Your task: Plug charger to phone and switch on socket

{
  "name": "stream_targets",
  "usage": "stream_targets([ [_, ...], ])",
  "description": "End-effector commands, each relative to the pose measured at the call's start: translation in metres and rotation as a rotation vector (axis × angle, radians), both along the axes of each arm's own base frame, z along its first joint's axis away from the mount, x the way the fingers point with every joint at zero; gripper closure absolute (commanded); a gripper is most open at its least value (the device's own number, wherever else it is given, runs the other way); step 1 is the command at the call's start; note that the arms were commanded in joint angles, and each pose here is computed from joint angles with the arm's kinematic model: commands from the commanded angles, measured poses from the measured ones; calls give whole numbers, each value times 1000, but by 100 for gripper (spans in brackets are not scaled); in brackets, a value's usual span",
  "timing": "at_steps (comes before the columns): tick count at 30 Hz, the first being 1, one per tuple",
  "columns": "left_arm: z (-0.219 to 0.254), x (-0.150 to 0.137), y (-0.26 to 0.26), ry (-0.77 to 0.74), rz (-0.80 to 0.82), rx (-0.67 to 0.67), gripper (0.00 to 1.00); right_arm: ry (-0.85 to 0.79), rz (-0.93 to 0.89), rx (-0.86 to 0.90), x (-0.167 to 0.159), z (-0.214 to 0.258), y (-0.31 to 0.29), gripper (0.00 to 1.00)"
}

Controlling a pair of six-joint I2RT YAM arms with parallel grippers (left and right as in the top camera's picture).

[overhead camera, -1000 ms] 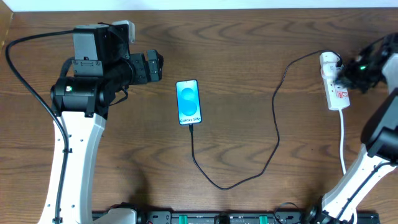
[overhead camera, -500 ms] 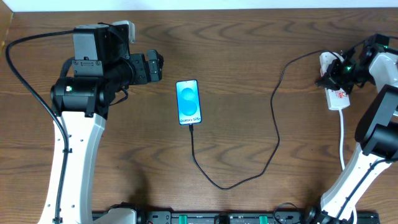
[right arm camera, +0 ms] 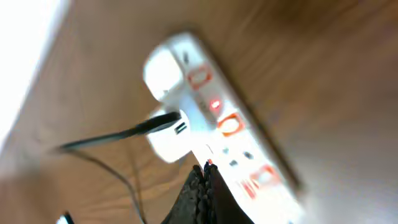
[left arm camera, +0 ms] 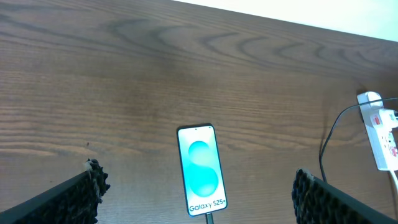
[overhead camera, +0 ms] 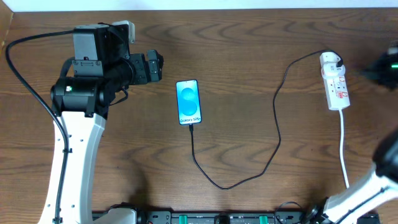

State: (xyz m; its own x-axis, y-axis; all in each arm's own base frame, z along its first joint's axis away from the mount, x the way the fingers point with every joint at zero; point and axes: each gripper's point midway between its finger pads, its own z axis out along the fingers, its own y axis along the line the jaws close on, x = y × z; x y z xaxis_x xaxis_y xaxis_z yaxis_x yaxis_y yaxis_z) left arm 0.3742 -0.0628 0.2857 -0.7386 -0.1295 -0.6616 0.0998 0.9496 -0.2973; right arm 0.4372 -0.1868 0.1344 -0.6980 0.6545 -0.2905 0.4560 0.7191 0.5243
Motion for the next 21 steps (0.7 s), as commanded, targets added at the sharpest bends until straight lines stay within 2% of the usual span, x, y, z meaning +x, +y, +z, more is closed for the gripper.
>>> stream_targets([
  [1,1,0,4,-3,14,9,3,-147,19,-127,-13,81,-4,99],
  [7,1,0,4,-4,15,9,3,-212,106,-213,-38,132,25,99],
  [21,1,0,4,-4,15,9,3,-282,400,-411,-57,184,144,92],
])
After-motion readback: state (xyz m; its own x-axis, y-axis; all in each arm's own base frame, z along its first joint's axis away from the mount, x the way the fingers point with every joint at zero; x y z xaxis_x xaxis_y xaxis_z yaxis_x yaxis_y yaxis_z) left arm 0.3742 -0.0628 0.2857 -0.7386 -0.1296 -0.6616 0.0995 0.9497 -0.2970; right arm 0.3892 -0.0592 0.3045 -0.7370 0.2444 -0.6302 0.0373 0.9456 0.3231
